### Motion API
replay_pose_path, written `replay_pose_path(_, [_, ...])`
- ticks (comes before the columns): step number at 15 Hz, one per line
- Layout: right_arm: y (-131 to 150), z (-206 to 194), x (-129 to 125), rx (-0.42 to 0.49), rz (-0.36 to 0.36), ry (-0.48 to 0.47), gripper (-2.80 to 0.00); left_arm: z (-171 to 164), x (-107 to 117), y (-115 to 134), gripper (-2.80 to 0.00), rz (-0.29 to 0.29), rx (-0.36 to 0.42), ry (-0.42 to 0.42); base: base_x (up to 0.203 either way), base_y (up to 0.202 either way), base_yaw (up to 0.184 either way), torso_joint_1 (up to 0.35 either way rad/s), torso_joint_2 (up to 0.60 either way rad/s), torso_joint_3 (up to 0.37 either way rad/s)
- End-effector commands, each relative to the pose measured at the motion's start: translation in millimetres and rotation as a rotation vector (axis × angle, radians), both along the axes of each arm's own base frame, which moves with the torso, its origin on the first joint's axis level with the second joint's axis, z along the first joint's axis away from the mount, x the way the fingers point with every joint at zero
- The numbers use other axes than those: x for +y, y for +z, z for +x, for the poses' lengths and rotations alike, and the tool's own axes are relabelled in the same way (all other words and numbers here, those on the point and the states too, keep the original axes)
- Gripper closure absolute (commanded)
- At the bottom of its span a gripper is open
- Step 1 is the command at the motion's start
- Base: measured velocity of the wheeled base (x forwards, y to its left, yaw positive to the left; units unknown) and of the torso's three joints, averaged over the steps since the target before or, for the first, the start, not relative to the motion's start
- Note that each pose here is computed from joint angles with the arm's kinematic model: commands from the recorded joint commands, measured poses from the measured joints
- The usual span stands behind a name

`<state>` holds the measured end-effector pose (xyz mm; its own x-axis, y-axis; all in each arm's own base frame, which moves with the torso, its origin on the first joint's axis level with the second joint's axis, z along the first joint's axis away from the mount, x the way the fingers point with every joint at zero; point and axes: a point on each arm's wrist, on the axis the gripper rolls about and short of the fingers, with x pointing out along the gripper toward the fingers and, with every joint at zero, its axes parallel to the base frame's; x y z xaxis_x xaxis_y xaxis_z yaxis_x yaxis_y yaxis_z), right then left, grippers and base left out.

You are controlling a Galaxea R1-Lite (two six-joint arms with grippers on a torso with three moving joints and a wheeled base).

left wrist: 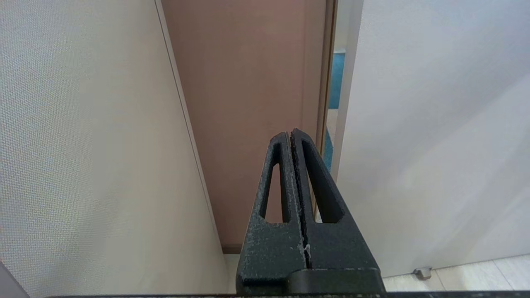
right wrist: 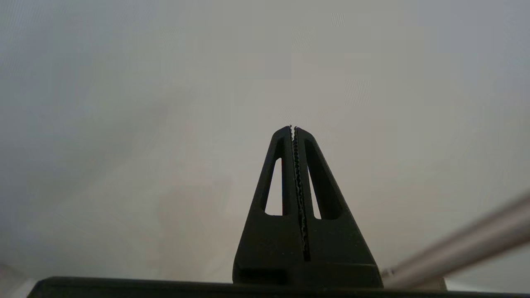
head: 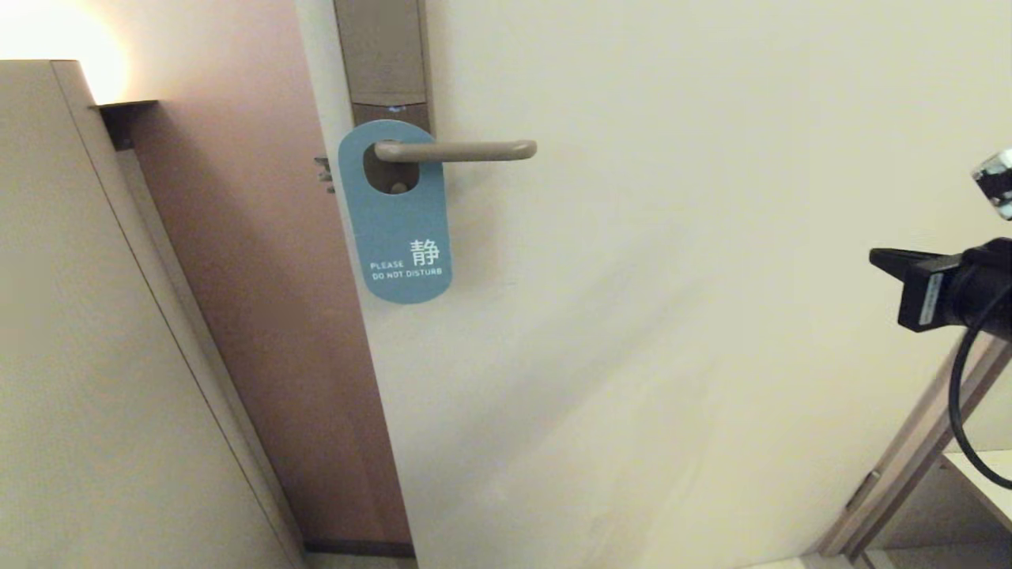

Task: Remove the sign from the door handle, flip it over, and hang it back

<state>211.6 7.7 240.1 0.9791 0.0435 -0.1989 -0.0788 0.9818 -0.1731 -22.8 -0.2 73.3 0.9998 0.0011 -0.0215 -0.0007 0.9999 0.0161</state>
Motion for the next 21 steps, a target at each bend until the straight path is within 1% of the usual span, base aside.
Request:
replay_pose_path(1, [-0.8, -34.5, -3.8, -0.039, 0.0, -0.012, 0.0, 0.0, 0.0, -0.1, 0.0, 0.001, 0.0, 0.0, 0.0, 0.0, 0.0, 0.0, 0.0, 0.0])
replay_pose_path(4, [-23.1, -76.3, -5.1, -0.034, -0.001, -0.017, 0.0, 0.0, 0.0, -0.1, 0.0, 0.001, 0.0, 0.0, 0.0, 0.0, 0.0, 0.0, 0.0, 0.0])
replay_pose_path(8, [-51.5, -124.7, -8.1, -0.061, 0.001, -0.043, 0.0, 0.0, 0.0, -0.1, 0.0, 0.001, 0.0, 0.0, 0.0, 0.0, 0.0, 0.0, 0.0, 0.0])
replay_pose_path(9, [-61.7, -136.5, -9.4, -0.066, 0.003, -0.055, 0.0, 0.0, 0.0, -0.1, 0.0, 0.001, 0.0, 0.0, 0.0, 0.0, 0.0, 0.0, 0.0, 0.0])
replay_pose_path(13, [-109.3, -178.6, -8.2, -0.098, 0.016, -0.046, 0.0, 0.0, 0.0, -0.1, 0.0, 0.001, 0.0, 0.0, 0.0, 0.0, 0.0, 0.0, 0.0, 0.0])
replay_pose_path(15, [-124.2, -191.5, -7.4, -0.125, 0.038, -0.046, 0.0, 0.0, 0.0, -0.1, 0.0, -0.001, 0.0, 0.0, 0.0, 0.0, 0.0, 0.0, 0.0, 0.0])
replay_pose_path(18, [-140.2, -205.8, -6.7, -0.095, 0.067, -0.051, 0.0, 0.0, 0.0, -0.1, 0.0, -0.001, 0.0, 0.0, 0.0, 0.0, 0.0, 0.0, 0.0, 0.0])
replay_pose_path(19, [-146.0, -209.3, -6.5, -0.068, 0.071, -0.055, 0.0, 0.0, 0.0, -0.1, 0.0, 0.0, 0.0, 0.0, 0.0, 0.0, 0.0, 0.0, 0.0, 0.0])
replay_pose_path(21, [-149.1, -210.4, -6.5, -0.045, 0.077, -0.055, 0.0, 0.0, 0.0, -0.1, 0.0, -0.001, 0.0, 0.0, 0.0, 0.0, 0.0, 0.0, 0.0, 0.0])
